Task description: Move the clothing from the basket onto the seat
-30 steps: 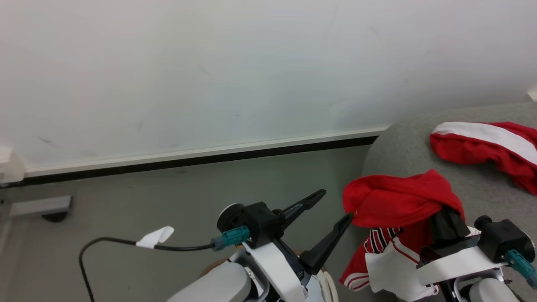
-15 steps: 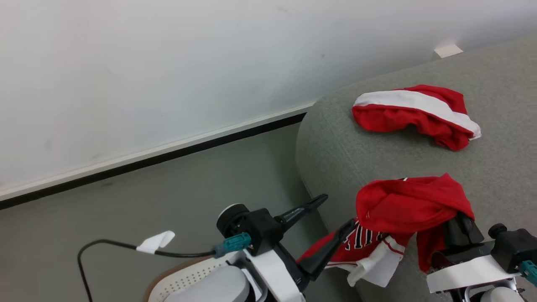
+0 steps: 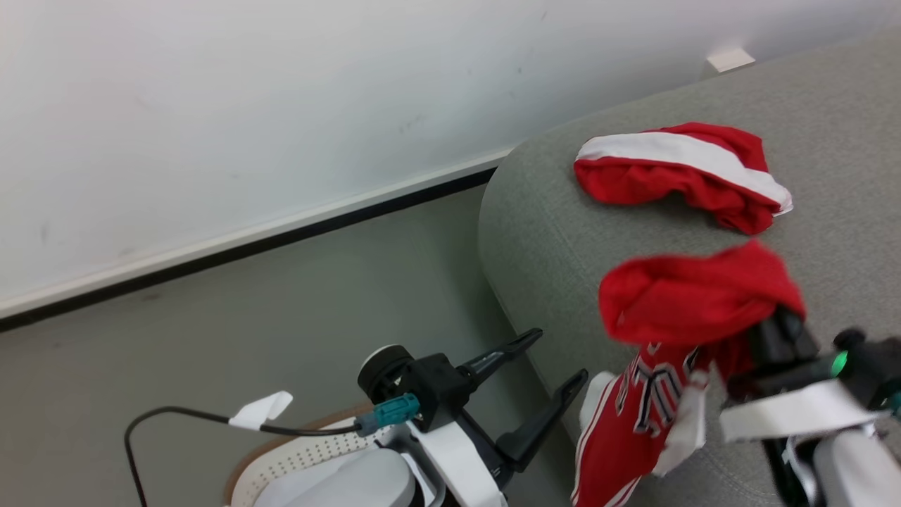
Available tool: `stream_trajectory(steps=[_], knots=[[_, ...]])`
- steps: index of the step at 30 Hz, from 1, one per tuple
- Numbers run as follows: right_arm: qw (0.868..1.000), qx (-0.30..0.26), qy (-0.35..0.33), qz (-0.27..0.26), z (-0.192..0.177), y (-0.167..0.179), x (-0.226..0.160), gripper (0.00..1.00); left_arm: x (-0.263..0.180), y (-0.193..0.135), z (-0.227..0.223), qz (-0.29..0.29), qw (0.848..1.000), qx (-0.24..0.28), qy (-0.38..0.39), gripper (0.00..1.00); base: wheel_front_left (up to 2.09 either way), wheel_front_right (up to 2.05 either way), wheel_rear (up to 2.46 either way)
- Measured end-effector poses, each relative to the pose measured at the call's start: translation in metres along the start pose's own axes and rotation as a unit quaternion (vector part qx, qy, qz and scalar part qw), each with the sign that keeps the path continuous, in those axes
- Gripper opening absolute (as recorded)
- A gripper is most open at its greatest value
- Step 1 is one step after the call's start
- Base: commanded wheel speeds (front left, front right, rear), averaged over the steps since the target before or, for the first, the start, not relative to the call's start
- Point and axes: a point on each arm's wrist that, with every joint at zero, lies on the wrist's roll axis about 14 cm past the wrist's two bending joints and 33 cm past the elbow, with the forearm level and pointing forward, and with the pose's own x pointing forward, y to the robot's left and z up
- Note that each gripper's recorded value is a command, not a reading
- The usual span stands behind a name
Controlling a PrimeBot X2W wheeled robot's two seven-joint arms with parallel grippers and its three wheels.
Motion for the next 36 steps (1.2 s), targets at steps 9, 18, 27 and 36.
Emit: stream_trajectory(steps=[9,18,27,36], knots=[[0.992,-0.109,-0.061,0.032,0.055,-0.019,0.072,0.00,-0.013,0.030,-0.017,0.019,1.000,-0.014,0.012,1.00,0.00,0.00,0.00],[0.980,-0.194,-0.051,-0.006,0.089,-0.072,0.146,0.00,-0.031,0.078,-0.043,0.048,0.998,-0.027,0.029,1.00,0.00,0.00,0.00],[0.965,-0.219,0.127,-0.072,-0.013,-0.133,0.164,0.00,-0.053,0.122,-0.074,0.077,0.995,-0.046,0.043,1.00,0.00,0.00,0.00],[0.904,-0.153,0.377,-0.129,-0.158,-0.160,0.115,0.00,-0.075,0.143,-0.103,0.105,0.990,-0.069,0.062,1.00,0.00,0.00,0.00]])
